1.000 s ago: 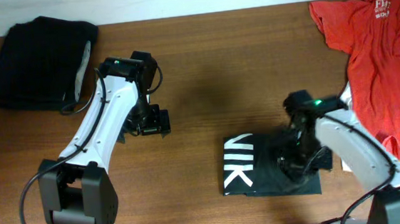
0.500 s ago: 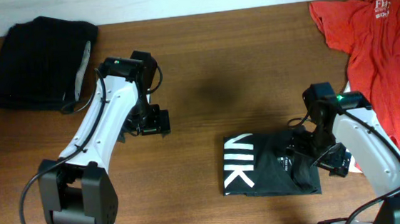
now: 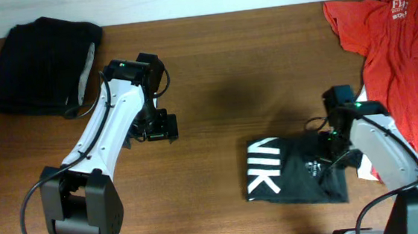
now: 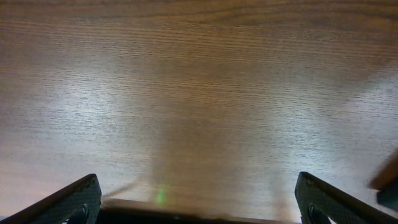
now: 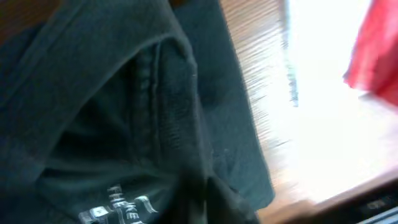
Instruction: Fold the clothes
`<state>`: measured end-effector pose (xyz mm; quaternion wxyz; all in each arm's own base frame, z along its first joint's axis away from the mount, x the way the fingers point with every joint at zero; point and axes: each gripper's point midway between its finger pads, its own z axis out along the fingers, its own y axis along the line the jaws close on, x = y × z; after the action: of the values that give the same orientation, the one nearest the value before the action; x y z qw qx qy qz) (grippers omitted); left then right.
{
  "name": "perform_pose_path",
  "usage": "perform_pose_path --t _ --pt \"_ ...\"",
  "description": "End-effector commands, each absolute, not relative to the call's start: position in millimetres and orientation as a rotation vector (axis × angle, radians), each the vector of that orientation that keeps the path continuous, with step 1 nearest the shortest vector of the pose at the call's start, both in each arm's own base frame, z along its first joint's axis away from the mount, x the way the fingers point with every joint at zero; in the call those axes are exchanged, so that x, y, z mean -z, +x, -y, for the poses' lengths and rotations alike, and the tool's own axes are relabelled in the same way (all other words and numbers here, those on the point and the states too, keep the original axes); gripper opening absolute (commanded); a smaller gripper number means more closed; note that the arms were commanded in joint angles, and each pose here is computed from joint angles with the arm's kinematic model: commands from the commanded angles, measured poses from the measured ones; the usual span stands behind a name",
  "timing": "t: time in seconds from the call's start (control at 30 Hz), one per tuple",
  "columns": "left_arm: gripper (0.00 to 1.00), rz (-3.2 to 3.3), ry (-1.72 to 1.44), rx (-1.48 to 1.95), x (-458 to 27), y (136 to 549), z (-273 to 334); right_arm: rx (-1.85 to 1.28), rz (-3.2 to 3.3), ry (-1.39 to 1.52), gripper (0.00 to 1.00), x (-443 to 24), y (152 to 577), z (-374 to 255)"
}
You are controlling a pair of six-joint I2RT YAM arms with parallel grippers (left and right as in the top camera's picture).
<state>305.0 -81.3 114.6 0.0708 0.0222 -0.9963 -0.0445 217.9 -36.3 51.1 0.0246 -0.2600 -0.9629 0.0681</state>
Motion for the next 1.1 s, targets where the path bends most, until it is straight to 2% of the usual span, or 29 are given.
perform_pose_path --t 0.0,0.03,0.1,0.17,0.2,0.3,0.37,0.4,0.47,0.5,0.57,0.67,0.7,0.73,0.8,0.83,0.87,0.97,1.03,1.07 --pt "0.99 3.001 0.053 0.139 -116.1 305.5 78.2 -0.313 2.923 -0.969 0.79 -44.9 209.3 61.2" --pt "0.99 3.0 0.053 0.139 -116.1 305.3 78.1 -0.312 2.908 -0.971 0.99 -45.2 205.8 61.5" --pt "0.99 2.996 0.052 0.141 -116.1 304.4 77.8 -0.231 2.883 -0.964 0.95 -60.2 206.3 51.8" --pt "0.99 2.996 0.052 0.141 -116.1 304.5 77.8 -0.225 2.888 -0.955 1.0 -105.9 215.9 52.1" --pt "0.99 2.997 0.053 0.141 -116.1 304.6 77.8 -0.228 2.9 -0.962 0.99 -119.4 220.1 53.4" --pt "0.99 2.996 0.053 0.141 -116.1 304.4 77.8 -0.199 2.902 -0.954 0.99 -129.3 221.5 50.0" --pt "0.99 3.0 0.053 0.14 -115.9 305.4 78.0 0.106 3.004 -0.649 0.99 -125.6 236.8 12.3" --pt "0.99 3.005 0.053 0.138 -115.7 306.4 78.4 0.247 3.037 -0.501 0.93 -123.0 242.9 -9.1" --pt "0.99 3.007 0.054 0.136 -115.6 307.0 78.6 0.289 3.049 -0.359 0.7 -100.1 240.8 -33.5" --pt "0.99 3.006 0.053 0.137 -115.7 306.9 78.5 0.287 3.056 -0.287 0.67 -74.3 235.1 -47.1" --pt "0.99 3.0 0.053 0.14 -115.9 305.3 78.0 0.261 3.06 -0.332 0.66 -43.3 228.0 -51.2" --pt "0.99 2.995 0.052 0.142 -116.1 304.2 77.7 0.267 3.073 -0.352 0.65 -33.0 228.0 -49.2" --pt "0.99 2.995 0.052 0.142 -116.1 304.2 77.7 0.264 3.074 -0.353 0.61 -32.9 228.3 -48.8" --pt "0.99 2.996 0.052 0.142 -116.1 304.3 77.7 0.263 3.078 -0.353 0.52 -32.9 229.2 -48.6" --pt "0.99 2.996 0.052 0.142 -116.1 304.3 77.7 0.236 3.079 -0.354 0.41 -36.5 229.9 -45.9" --pt "0.99 2.995 0.052 0.142 -116.1 304.2 77.7 0.176 3.084 -0.354 0.27 -46.0 232.8 -39.5" --pt "0.99 2.996 0.052 0.142 -116.1 304.5 77.7 0.149 3.091 -0.355 0.21 -54.1 236.5 -36.7" --pt "0.99 2.995 0.052 0.142 -116.1 304.1 77.6 0.045 3.083 -0.376 0.17 -60.9 234.5 -25.6" --pt "0.99 2.996 0.052 0.142 -116.1 304.3 77.7 -0.023 3.038 -0.422 0.27 -61.4 223.4 -18.9" --pt "0.99 2.995 0.052 0.142 -116.1 304.2 77.7 -0.111 3.001 -0.507 0.27 -62.4 215.5 -9.9"
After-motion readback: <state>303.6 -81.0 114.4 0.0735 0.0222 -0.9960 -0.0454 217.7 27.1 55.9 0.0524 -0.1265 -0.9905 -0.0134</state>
